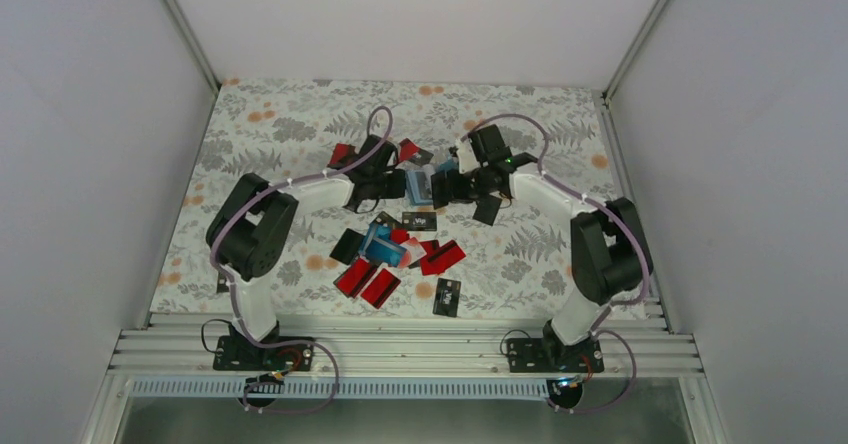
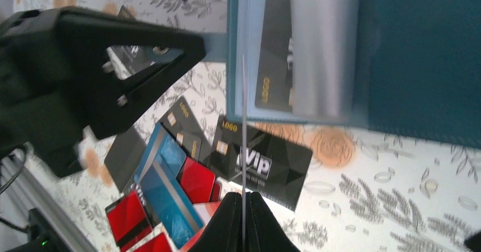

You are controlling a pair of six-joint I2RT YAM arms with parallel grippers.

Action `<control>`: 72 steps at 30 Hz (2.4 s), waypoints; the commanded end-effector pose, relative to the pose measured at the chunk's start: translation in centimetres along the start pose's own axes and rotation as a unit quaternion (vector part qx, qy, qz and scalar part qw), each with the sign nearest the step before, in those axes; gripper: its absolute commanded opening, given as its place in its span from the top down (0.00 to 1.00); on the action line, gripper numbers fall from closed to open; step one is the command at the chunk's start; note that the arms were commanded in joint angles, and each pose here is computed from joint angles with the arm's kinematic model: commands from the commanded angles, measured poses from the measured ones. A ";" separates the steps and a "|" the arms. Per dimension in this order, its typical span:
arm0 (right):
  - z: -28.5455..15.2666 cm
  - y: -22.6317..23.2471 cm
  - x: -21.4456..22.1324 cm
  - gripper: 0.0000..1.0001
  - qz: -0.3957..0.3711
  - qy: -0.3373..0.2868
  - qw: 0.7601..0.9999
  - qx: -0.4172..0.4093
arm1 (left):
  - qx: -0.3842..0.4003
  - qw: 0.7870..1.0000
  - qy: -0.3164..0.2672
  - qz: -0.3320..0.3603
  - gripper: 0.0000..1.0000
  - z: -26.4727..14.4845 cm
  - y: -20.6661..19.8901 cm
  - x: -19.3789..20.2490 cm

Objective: Put the credit cards into the card holder

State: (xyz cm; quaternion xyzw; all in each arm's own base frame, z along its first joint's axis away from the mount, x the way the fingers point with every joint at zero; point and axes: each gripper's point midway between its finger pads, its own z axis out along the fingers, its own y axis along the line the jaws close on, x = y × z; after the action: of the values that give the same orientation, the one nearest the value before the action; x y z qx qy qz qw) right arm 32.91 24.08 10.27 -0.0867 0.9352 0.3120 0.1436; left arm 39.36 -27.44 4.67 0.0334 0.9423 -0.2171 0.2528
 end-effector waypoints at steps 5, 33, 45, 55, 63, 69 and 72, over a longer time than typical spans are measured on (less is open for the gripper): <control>2.4 1.1 -2.5 0.96 -0.032 0.017 0.999 0.036 | 0.050 0.997 -0.057 0.026 0.98 -4.0 -3.1 -3.6; 2.9 -3.2 -6.3 0.96 -0.054 -0.013 0.978 0.202 | 0.040 0.997 -0.043 0.046 0.98 -3.7 -2.5 -2.6; 4.9 -5.1 -5.3 0.96 -0.040 0.002 0.980 0.194 | 0.062 0.996 0.001 0.063 0.98 -2.5 -1.6 1.2; 5.7 -5.9 -4.0 0.96 -0.027 0.019 0.985 0.171 | 0.039 0.991 0.013 0.131 0.98 -2.0 1.3 2.9; 4.5 -4.7 -1.6 0.96 -0.014 0.032 0.990 0.134 | 0.014 0.982 0.026 0.186 0.98 -2.5 2.5 3.6; 4.8 -0.4 -3.3 0.96 -0.028 0.031 0.999 0.028 | -0.036 0.991 0.000 0.126 0.89 -2.5 3.5 1.2; 5.2 0.0 -4.3 0.96 -0.030 0.027 0.999 0.022 | -0.047 0.991 -0.006 0.122 0.86 -2.5 3.5 0.5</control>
State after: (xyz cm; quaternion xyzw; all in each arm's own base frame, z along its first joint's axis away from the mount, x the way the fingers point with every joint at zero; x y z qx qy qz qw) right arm 36.58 25.77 5.70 -0.1080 0.9575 0.2415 0.1152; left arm 36.52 -23.43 3.38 0.1608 0.9394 -0.1556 0.2598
